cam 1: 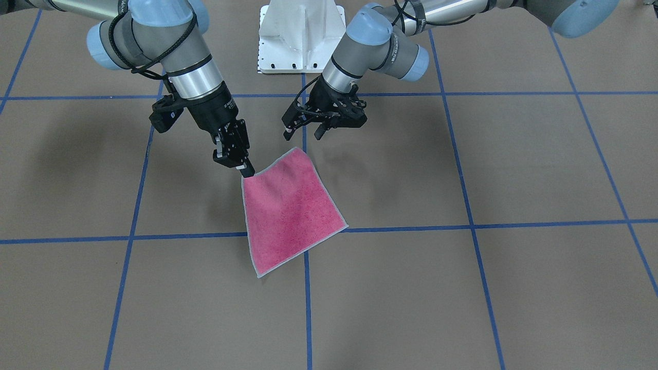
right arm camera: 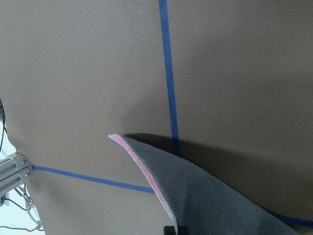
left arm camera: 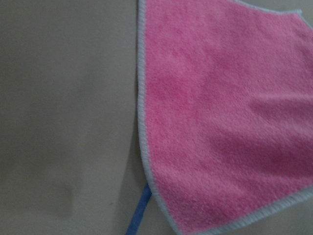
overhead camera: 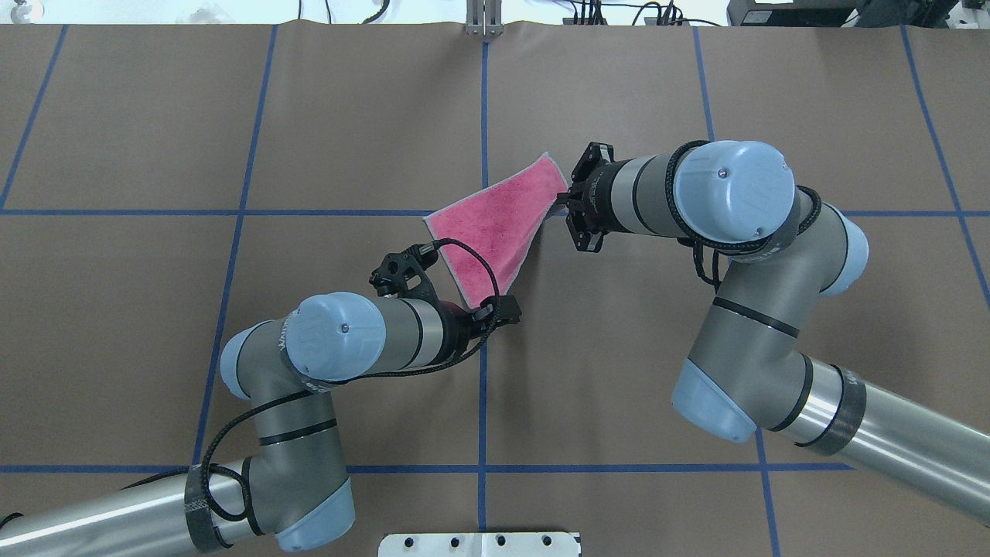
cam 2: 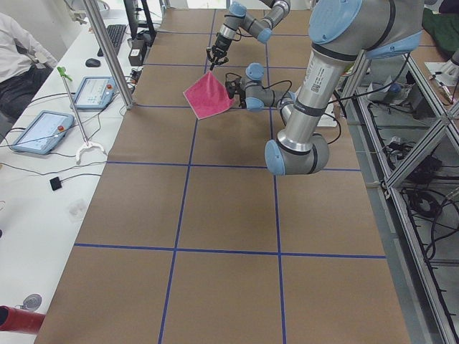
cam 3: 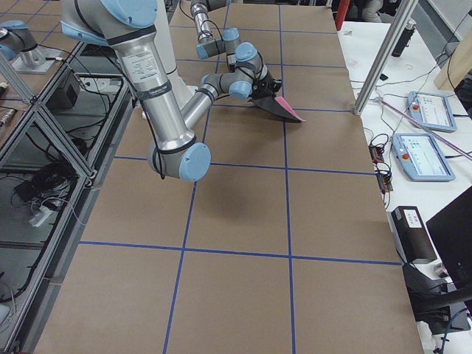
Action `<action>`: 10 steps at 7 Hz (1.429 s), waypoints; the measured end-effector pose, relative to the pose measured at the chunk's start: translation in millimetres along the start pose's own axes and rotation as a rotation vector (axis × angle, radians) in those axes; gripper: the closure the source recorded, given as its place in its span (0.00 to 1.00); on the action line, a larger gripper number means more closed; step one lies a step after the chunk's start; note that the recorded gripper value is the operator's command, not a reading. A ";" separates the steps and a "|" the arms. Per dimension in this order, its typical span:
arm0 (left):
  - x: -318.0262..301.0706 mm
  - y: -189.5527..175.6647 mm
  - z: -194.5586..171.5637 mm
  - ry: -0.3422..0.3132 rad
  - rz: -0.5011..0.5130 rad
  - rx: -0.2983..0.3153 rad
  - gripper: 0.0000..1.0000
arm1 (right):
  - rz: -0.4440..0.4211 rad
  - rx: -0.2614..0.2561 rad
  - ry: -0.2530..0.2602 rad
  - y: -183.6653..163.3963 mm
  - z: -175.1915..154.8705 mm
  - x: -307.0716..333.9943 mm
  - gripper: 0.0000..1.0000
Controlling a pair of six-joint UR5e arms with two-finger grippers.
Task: Fold towel twice with both arms
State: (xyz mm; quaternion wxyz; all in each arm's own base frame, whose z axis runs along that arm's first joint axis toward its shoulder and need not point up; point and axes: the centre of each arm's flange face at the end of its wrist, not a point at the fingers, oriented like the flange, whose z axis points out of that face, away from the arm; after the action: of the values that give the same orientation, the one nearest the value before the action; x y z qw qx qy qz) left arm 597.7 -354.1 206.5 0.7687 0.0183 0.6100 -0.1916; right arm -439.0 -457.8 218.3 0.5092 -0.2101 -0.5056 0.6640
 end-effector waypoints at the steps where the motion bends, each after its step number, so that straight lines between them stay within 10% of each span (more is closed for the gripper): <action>1: 5.2 2.8 1.8 -0.005 0.021 -0.001 0.10 | 0.000 -0.001 0.000 0.6 -0.2 -0.2 1.00; 10: 19.2 -38.7 4.0 -0.080 0.025 0.073 0.45 | 0.000 -0.002 -0.001 0.4 -0.5 -0.1 1.00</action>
State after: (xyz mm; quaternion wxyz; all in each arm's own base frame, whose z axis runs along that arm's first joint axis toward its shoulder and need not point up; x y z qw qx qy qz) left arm 592.6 -396.2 197.3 0.7936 0.0463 0.5711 -0.2047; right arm -438.8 -457.7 217.7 0.5087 -0.2104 -0.5065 0.6636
